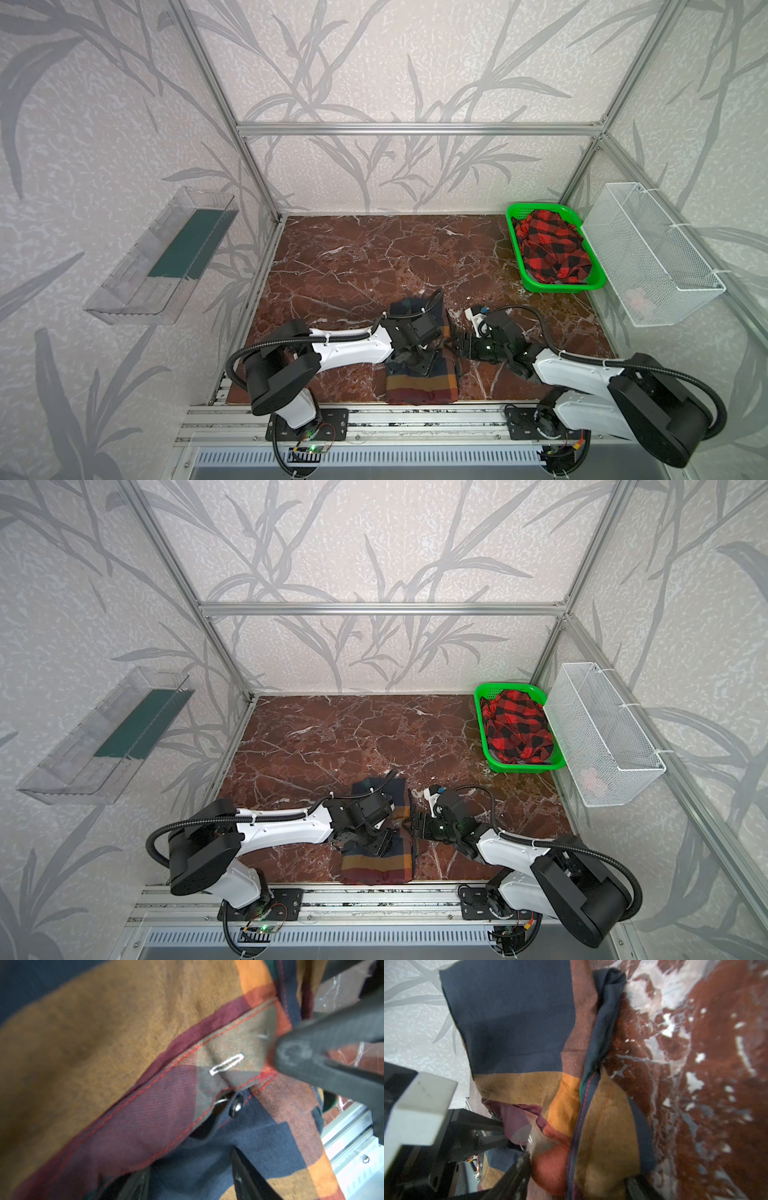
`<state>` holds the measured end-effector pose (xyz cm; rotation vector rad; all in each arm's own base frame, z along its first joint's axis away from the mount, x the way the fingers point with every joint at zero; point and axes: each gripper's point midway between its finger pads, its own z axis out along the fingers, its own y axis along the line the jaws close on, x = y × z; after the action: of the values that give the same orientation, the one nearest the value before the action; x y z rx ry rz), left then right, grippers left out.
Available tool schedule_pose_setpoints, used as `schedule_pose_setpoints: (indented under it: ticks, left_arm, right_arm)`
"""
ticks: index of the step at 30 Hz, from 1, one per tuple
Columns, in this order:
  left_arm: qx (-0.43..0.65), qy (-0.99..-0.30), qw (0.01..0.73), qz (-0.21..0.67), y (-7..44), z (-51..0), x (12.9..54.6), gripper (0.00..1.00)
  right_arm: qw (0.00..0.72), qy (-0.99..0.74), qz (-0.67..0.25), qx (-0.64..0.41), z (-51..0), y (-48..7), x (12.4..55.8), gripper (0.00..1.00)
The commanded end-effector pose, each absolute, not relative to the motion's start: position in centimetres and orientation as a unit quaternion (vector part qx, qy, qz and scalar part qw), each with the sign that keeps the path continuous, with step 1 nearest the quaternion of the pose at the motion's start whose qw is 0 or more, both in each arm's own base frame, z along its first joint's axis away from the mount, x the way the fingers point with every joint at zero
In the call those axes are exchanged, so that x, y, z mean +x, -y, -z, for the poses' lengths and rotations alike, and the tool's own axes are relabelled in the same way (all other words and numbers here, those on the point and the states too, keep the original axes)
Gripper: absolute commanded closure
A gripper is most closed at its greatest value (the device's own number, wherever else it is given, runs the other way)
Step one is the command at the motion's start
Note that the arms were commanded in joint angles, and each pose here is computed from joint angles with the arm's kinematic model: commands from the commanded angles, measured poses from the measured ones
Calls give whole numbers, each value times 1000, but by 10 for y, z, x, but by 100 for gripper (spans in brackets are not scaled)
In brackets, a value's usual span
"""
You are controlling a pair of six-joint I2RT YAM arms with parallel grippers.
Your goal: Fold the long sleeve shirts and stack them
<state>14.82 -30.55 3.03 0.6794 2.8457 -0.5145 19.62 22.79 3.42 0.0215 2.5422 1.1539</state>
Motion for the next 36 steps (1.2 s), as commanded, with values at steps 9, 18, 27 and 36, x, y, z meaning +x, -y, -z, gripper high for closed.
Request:
schedule_pose_setpoints:
  ticks: [9, 18, 27, 36]
  left_arm:
    - [229, -962, 46, 142, 287, -13, 130, 37]
    - [243, -949, 103, 170, 304, -79, 147, 35]
    - [208, -928, 251, 180, 270, -193, 183, 32]
    - [160, -903, 320, 237, 237, -258, 197, 32]
  right_arm:
    - [148, -926, -345, 26, -6, -210, 180, 69]
    - [193, -925, -327, 18, -28, -205, 196, 100]
    - [274, -928, -253, 17, -91, -156, 211, 100]
    - [308, -945, -91, -66, -174, -101, 218, 100]
